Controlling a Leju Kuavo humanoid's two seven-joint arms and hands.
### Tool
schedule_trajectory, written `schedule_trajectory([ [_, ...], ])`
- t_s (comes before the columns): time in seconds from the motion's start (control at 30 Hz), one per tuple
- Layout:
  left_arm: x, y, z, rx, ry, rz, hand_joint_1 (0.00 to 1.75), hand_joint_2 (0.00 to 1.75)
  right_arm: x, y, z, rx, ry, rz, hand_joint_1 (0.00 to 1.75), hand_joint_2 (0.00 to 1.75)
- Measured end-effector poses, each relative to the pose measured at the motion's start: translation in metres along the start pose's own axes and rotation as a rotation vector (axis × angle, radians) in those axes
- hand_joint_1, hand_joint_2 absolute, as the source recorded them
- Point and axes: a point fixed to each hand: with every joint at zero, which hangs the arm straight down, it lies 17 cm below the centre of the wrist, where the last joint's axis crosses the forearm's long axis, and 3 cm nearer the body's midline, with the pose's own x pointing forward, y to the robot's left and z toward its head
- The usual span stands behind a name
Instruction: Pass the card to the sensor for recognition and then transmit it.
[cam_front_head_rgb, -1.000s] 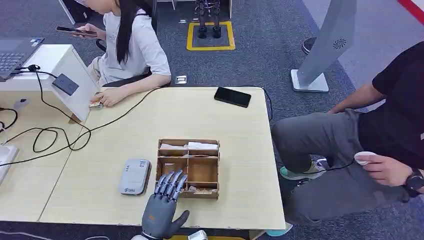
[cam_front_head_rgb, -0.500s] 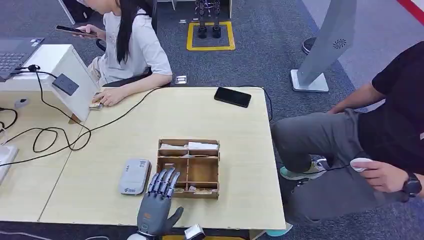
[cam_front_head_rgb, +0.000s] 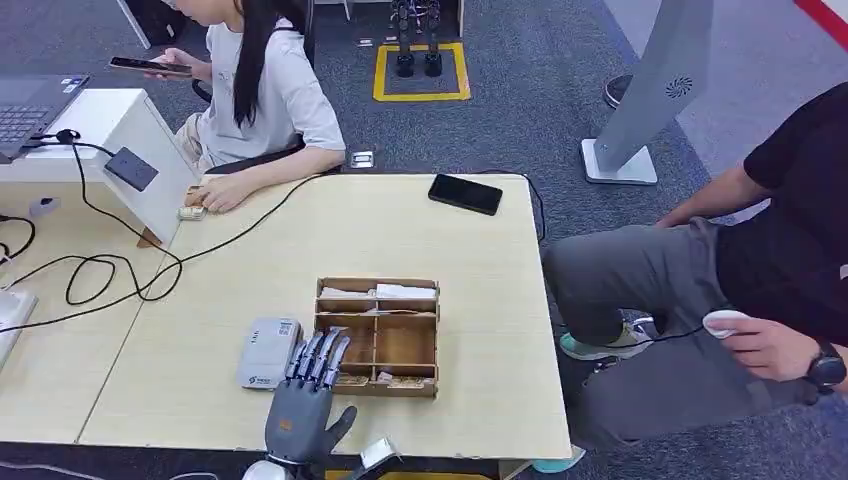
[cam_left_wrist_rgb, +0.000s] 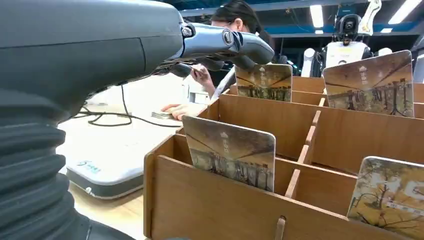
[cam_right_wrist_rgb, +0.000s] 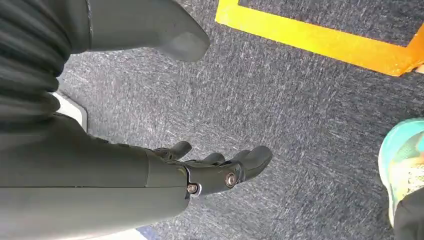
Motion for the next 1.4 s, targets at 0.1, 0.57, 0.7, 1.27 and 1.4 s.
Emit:
schedule_trajectory([
  [0.1, -0.001, 0.0, 0.0, 0.001, 0.002, -0.001, 0.0, 1.75, 0.001, 0.001, 0.0, 0.001, 0.0, -0.001, 0.0, 1.75],
  [0.57, -0.001, 0.003, -0.001, 0.006, -0.007, 0.004, 0.0, 1.75, 0.001, 0.002, 0.0, 0.002, 0.005, -0.007, 0.0, 1.75],
  [0.7, 0.002, 0.004, -0.002, 0.008, -0.021, 0.012, 0.0, 1.75, 0.002, 0.004, 0.001, 0.01, 0.003, -0.009, 0.0, 1.75],
  [1.27, 0.01, 0.003, -0.002, 0.004, -0.05, 0.036, 1.75, 1.75, 0.002, 0.002, 0.0, 0.007, 0.004, -0.015, 0.0, 1.75],
  [1.4, 0.01, -0.007, 0.002, -0.023, -0.046, 0.042, 1.75, 1.75, 0.003, 0.002, 0.0, 0.007, 0.003, -0.014, 0.0, 1.75],
])
